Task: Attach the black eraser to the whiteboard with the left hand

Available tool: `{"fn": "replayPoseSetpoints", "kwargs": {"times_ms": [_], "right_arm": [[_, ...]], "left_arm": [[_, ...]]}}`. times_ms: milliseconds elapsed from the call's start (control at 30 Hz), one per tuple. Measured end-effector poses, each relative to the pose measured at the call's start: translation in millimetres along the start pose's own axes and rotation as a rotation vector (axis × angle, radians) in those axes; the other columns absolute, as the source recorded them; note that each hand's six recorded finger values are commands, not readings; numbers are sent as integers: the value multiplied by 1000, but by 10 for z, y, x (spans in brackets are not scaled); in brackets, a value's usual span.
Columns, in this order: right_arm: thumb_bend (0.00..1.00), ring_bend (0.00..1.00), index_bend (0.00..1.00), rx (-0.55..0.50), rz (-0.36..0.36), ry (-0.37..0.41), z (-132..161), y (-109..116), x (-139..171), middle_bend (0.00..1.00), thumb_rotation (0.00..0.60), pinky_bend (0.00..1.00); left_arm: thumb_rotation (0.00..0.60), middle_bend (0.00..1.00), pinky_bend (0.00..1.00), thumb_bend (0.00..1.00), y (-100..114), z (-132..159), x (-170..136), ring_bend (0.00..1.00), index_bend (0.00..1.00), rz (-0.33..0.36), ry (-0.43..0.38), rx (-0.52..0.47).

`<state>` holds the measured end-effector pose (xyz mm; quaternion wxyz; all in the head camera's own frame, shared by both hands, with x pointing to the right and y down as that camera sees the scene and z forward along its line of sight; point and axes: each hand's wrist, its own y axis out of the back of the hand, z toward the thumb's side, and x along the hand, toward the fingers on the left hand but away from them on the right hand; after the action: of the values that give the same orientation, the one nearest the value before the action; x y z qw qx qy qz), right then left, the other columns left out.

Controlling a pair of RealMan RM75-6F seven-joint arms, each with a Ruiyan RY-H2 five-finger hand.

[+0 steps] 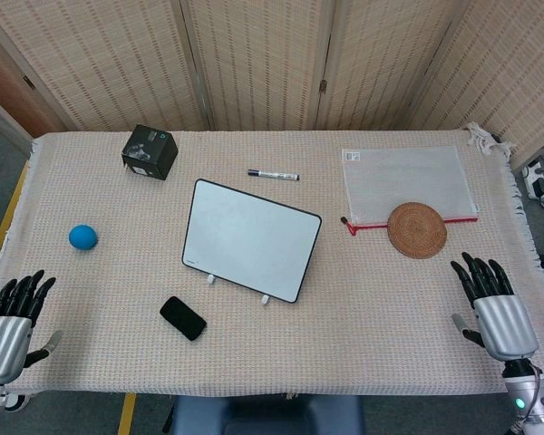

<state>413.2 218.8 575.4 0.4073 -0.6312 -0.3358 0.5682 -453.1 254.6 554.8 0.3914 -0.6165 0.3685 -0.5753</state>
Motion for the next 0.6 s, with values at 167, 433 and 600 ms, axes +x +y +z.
{"fn": "replayPoseSetpoints", "kwargs": {"times_ms": [167, 433, 600], "right_arm": [[325, 0, 0, 2, -7, 3, 14, 16, 12, 0, 600, 0], [324, 0, 0, -5, -46, -14, -31, 106, 106, 0, 600, 0], [324, 0, 0, -8, -45, -24, -45, 104, 118, 0, 600, 0]], "left_arm": [[600, 21, 10, 319, -15, 29, -3, 0, 0, -5, -12, -3], [600, 732, 783, 316, -104, 198, 45, 583, 137, -86, -120, -43], [600, 987, 993, 313, -167, 394, 165, 831, 289, -181, -235, -33]]}}
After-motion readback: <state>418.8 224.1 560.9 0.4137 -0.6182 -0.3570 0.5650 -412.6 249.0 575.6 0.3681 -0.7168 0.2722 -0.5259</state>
